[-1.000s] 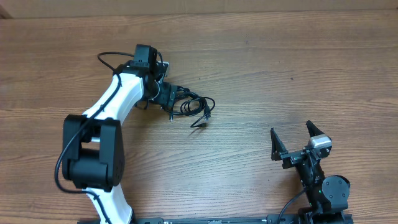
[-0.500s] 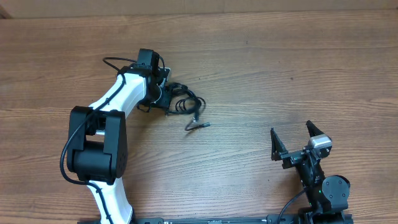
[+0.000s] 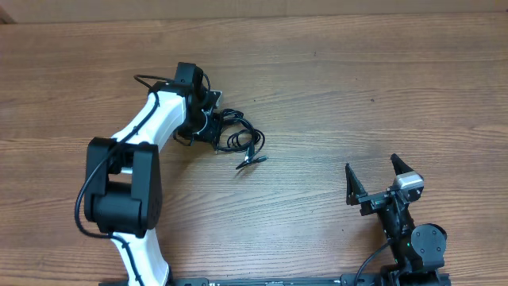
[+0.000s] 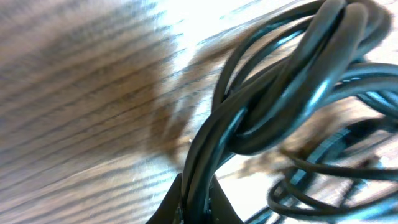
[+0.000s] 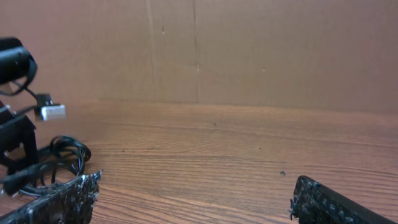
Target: Untangle cables
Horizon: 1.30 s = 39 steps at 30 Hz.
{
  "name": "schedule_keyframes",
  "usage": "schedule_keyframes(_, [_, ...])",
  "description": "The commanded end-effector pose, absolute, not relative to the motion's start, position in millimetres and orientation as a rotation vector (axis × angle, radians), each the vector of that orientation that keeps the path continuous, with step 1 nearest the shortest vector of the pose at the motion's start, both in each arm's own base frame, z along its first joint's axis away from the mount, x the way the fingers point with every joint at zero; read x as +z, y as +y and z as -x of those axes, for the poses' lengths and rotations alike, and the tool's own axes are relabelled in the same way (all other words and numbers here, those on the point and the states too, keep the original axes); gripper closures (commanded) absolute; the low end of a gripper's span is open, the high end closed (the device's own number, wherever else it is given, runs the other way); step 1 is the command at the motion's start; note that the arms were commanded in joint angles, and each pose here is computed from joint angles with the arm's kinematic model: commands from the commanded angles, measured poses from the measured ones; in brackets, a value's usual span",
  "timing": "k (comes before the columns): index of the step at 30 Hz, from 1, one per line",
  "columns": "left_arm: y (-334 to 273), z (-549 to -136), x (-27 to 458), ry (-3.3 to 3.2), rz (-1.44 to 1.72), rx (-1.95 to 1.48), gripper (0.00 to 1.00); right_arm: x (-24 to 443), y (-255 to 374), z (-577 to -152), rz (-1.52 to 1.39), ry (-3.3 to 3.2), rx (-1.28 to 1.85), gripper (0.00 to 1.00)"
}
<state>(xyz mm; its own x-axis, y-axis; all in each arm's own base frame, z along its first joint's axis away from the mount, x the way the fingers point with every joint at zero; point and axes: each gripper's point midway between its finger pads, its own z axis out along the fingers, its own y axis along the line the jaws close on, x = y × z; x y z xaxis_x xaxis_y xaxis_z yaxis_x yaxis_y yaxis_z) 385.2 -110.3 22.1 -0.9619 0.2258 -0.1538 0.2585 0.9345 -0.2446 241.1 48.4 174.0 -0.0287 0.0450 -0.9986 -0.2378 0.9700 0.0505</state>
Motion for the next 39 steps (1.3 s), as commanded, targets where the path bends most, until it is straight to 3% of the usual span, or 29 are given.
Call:
schedule_keyframes(1, [-120, -407, 104, 2.678, -0.62, -0.383, 0.96, 172, 46, -242, 0.137, 1.585, 0.223, 0.0])
schedule_keyframes(11, [-117, -396, 205, 2.286, -0.977, -0.205, 0.96, 172, 46, -242, 0.137, 1.585, 0.223, 0.0])
schedule_keyframes(19, [-148, -358, 227, 2.149, -1.151, -0.452, 0.96, 178, 47, -241, 0.122, 1.561, 0.249, 0.0])
schedule_keyframes(24, [-167, -330, 243, 1.99, -1.302, -0.604, 0.96, 232, 82, -221, 0.085, 1.429, 0.661, 0.0])
schedule_keyframes(39, [-175, -317, 254, 1.916, -1.338, -0.671, 0.96, 287, 99, -185, 0.06, 1.764, 0.819, 0.0])
